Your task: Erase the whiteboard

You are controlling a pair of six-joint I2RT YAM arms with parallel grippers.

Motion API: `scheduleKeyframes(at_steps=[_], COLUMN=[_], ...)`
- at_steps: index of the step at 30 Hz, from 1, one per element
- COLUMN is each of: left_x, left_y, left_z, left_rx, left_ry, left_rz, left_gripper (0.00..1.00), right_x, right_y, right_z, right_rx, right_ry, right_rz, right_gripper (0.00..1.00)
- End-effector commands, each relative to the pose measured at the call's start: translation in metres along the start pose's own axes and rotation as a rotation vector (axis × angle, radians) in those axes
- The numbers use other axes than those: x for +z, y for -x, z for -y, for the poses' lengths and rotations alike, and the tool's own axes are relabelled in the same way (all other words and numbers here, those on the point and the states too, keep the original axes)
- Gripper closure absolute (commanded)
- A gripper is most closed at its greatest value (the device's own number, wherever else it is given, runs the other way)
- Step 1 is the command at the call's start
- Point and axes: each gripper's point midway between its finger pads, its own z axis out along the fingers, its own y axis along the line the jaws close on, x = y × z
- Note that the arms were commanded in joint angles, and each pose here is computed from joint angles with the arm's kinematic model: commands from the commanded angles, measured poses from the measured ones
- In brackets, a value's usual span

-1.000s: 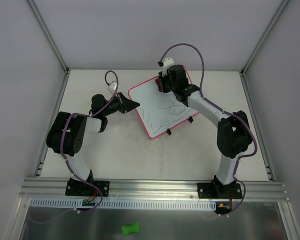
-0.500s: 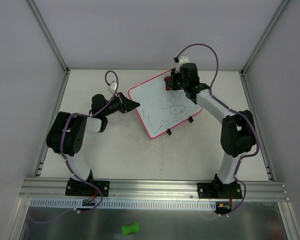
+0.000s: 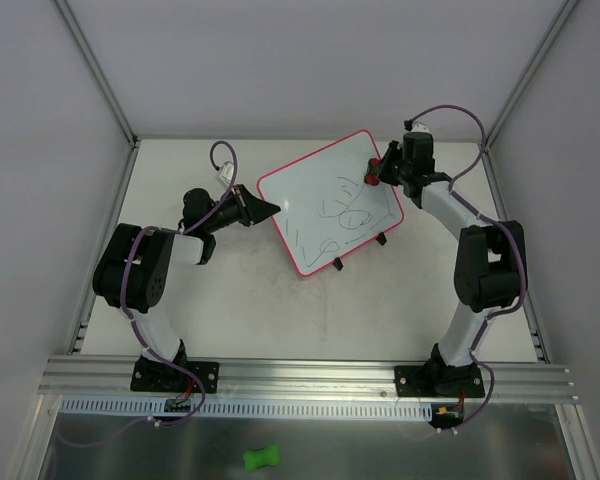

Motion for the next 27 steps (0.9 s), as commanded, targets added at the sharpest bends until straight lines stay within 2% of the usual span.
scheduleKeyframes(at_steps=[1, 10, 18, 27], left_x=[-0.003, -0.004, -0.003, -0.004], left_y=[0.010, 0.011, 0.010, 0.010], left_z=[0.012, 0.016, 0.014, 0.015], left_rx=[0.150, 0.155, 0.145, 0.151], left_ry=[-0.050, -0.055, -0.050, -0.053], left_rz=[0.018, 0.023, 0.020, 0.019], left_gripper=[1.00, 1.00, 1.00, 1.00], right_x=[-0.003, -0.034, -0.054, -0.049], right_y=[-0.049, -0.087, -0.108, -0.098], right_z=[0.039, 0.076, 0.094, 0.094], right_rx=[0.123, 0.228, 0.260, 0.249], right_ry=[-0.102, -0.244, -0.315, -0.311], right_rz=[-0.138, -0.158, -0.185, -0.165], right_gripper=[1.00, 1.00, 1.00, 1.00])
